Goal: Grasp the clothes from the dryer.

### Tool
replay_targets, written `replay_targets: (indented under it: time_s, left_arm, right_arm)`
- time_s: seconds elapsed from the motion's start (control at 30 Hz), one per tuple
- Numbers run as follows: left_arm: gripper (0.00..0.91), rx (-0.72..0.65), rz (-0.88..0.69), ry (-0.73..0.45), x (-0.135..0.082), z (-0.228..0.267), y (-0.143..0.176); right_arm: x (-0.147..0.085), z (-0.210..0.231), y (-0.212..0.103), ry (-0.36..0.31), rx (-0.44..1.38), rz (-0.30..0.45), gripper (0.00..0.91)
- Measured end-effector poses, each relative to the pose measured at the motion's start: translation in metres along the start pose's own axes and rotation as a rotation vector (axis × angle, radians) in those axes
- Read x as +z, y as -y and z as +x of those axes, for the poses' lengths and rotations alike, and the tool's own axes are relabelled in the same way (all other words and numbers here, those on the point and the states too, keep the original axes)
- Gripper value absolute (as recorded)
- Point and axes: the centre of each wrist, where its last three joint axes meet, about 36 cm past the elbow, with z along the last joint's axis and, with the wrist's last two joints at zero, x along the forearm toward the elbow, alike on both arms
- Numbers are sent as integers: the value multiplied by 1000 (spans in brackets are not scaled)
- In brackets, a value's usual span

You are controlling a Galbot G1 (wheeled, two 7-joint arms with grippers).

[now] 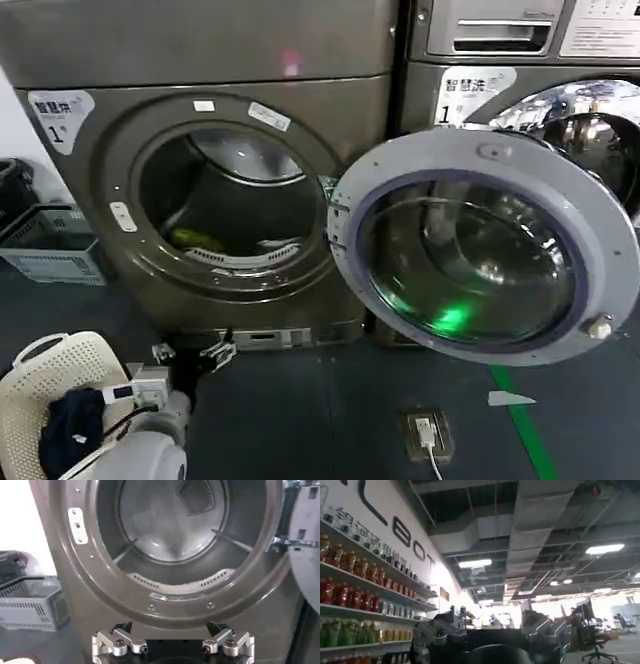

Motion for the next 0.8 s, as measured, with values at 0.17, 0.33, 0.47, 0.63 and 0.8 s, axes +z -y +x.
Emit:
replay_targets:
  time_s: [0.17,0.33,0.47,0.63,0.8]
  left_arm:
    - [907,0,0,0,0,0,0]
    - [907,1,1,1,0,0,0]
    - [907,2,1,0,0,0,1]
    - [907,-3,-2,3,-1,0,-1]
    - [907,-6,-5,7,-2,1,-2]
  right_arm:
    - [0,0,-1,0,-1,-1,907]
    - [0,0,-2,1,-5,-3,907]
    - [0,1,-3,1,-6,-5,907]
    - [0,1,-6,-1,-13,-6,907]
    - [0,2,-8,0,-19,-6,907]
